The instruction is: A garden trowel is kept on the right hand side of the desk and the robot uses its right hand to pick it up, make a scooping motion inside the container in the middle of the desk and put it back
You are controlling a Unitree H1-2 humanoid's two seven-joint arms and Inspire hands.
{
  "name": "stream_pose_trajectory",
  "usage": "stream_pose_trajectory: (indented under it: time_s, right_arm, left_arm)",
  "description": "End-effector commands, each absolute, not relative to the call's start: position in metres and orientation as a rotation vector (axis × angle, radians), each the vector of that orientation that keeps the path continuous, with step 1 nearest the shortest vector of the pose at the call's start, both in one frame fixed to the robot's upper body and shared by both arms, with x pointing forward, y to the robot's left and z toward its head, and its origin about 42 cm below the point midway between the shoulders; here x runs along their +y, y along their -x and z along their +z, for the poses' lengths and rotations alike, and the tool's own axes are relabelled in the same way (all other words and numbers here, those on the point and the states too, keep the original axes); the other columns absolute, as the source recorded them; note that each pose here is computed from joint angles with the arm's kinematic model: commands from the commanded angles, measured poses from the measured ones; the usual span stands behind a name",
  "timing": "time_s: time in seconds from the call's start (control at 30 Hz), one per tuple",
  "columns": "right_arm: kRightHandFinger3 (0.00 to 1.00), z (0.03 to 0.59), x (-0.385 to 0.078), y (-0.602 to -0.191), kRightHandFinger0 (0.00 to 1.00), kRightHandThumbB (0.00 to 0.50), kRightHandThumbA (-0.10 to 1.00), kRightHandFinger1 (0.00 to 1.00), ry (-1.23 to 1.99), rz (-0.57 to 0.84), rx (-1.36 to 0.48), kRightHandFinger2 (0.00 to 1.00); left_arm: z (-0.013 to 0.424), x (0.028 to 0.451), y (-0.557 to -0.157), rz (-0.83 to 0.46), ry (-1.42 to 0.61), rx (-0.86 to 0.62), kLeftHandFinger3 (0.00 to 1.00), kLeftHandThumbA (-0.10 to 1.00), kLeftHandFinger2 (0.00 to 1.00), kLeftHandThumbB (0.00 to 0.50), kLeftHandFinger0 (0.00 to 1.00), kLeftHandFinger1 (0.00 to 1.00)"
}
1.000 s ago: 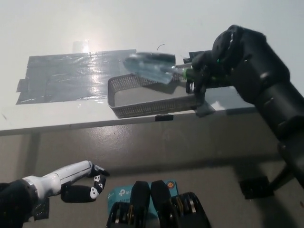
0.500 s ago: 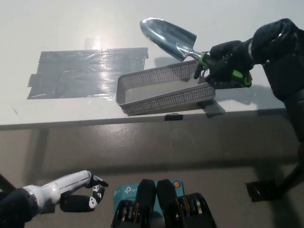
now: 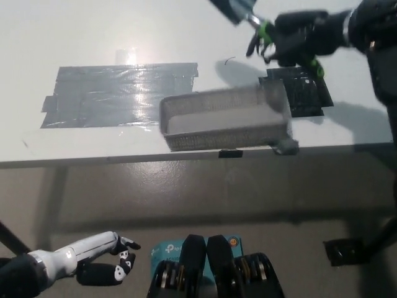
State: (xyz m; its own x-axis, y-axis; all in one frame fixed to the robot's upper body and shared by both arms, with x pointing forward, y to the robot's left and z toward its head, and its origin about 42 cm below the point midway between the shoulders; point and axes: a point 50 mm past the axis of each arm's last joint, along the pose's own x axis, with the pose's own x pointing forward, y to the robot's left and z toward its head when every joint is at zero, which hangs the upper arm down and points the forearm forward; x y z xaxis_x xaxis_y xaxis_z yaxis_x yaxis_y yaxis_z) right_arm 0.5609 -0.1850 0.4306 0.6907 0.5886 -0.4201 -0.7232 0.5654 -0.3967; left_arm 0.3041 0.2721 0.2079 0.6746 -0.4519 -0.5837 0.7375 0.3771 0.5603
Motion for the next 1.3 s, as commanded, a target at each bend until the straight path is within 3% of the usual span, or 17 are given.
stream_pose_trajectory:
  time_s: [0.0,0.27,0.4,0.5,0.67,0.77,0.8,0.93,1.0,1.07,1.1,1.13,1.17,1.27]
  right_arm:
    - [0.2,0.52,-0.202,-0.554,0.0,0.228,-0.1,0.0,0.613,0.735,0.081,0.31]
    - [0.22,0.545,-0.229,-0.553,0.0,0.179,-0.1,0.0,0.64,0.652,0.079,0.28]
    - [0.2,0.541,-0.238,-0.551,0.0,0.195,-0.1,0.0,0.66,0.644,0.091,0.27]
    - [0.27,0.536,-0.245,-0.55,0.0,0.162,-0.1,0.0,0.675,0.617,0.099,0.31]
    - [0.22,0.503,-0.264,-0.558,0.0,0.251,-0.1,0.0,0.654,0.589,0.181,0.28]
    - [0.24,0.474,-0.279,-0.562,0.0,0.226,-0.1,0.0,0.632,0.551,0.239,0.27]
    - [0.24,0.462,-0.282,-0.561,0.0,0.172,-0.1,0.0,0.651,0.55,0.259,0.28]
    - [0.2,0.417,-0.307,-0.567,0.0,0.152,-0.1,0.0,0.633,0.522,0.348,0.3]
    - [0.17,0.389,-0.323,-0.566,0.0,0.188,-0.1,0.0,0.619,0.479,0.392,0.3]
    - [0.16,0.377,-0.331,-0.565,0.0,0.171,-0.1,0.0,0.643,0.455,0.417,0.32]
    - [0.14,0.37,-0.335,-0.564,0.0,0.068,-0.1,0.0,0.667,0.428,0.444,0.3]
    - [0.15,0.363,-0.341,-0.563,0.0,0.026,-0.1,0.0,0.656,0.422,0.462,0.29]
    - [0.17,0.356,-0.345,-0.562,0.0,0.004,-0.1,0.0,0.655,0.413,0.471,0.29]
    - [0.2,0.341,-0.354,-0.559,0.0,0.0,-0.1,0.0,0.655,0.384,0.494,0.32]
  left_arm:
    - [0.214,0.283,-0.302,-0.758,-0.903,0.358,1.0,1.0,0.93,0.46,1.0,0.92]
    - [0.212,0.284,-0.301,-0.759,-0.909,0.369,1.0,1.0,0.93,0.489,1.0,0.93]
    - [0.211,0.285,-0.297,-0.755,-0.893,0.371,1.0,1.0,0.94,0.486,1.0,0.94]
    - [0.21,0.284,-0.296,-0.748,-0.896,0.372,1.0,1.0,0.94,0.5,1.0,0.94]
    - [0.207,0.288,-0.294,-0.739,-0.896,0.38,1.0,1.0,0.95,0.499,1.0,0.96]
    - [0.207,0.29,-0.29,-0.729,-0.896,0.383,1.0,1.0,0.95,0.5,1.0,0.96]
    - [0.206,0.292,-0.288,-0.721,-0.896,0.388,1.0,1.0,0.96,0.5,1.0,0.96]
    - [0.205,0.294,-0.286,-0.707,-0.874,0.389,1.0,1.0,0.93,0.498,1.0,0.95]
    - [0.206,0.296,-0.284,-0.706,-0.879,0.389,1.0,1.0,0.94,0.497,1.0,0.95]
    - [0.206,0.297,-0.284,-0.706,-0.88,0.39,1.0,1.0,0.96,0.5,1.0,0.94]
    - [0.205,0.298,-0.284,-0.708,-0.872,0.39,1.0,1.0,0.96,0.5,1.0,0.94]
    - [0.206,0.298,-0.284,-0.71,-0.873,0.388,1.0,1.0,0.96,0.5,1.0,0.94]
    - [0.206,0.298,-0.283,-0.711,-0.871,0.386,1.0,1.0,0.96,0.493,1.0,0.94]
    - [0.206,0.298,-0.283,-0.708,-0.868,0.387,1.0,1.0,0.96,0.496,1.0,0.95]
